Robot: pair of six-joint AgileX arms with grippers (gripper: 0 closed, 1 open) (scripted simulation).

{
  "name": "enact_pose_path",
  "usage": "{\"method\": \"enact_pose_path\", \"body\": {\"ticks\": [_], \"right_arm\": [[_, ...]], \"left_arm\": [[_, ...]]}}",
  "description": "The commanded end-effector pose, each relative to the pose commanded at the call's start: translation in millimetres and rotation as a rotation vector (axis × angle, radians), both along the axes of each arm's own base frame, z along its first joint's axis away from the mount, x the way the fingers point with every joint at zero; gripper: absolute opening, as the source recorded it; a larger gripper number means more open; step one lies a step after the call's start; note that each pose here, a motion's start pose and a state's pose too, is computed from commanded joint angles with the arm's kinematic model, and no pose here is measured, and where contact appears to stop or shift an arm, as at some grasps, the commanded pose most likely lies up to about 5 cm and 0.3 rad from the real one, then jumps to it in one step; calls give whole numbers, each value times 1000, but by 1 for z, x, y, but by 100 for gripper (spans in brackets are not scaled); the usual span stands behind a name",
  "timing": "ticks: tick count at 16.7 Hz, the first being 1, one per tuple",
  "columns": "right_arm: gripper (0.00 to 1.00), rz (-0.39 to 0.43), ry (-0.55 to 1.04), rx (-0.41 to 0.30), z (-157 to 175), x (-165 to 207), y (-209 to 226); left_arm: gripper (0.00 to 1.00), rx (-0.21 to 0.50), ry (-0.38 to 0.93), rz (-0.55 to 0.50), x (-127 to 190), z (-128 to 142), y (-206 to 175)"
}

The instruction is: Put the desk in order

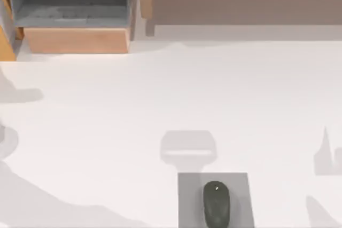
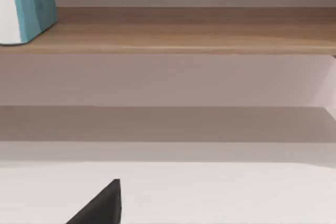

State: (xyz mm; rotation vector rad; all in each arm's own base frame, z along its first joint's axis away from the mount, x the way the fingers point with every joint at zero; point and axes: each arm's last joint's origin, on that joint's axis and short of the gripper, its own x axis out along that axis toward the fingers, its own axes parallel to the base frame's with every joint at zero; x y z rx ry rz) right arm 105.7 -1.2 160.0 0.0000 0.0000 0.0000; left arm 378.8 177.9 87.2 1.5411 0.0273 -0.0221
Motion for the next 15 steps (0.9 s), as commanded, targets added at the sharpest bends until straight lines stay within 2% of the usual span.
{"method": "enact_pose_path", "body": {"ticks": [7,12,15], "right_arm": [[100,0,0,0,0,0,0],[100,0,0,0,0,0,0],[100,0,0,0,0,0,0]], "left_arm": [[0,9,-9,-10,57,3,-2],[0,5,-5,-11,60,2,-4],[23,5,-5,-11,60,2,-4]]}}
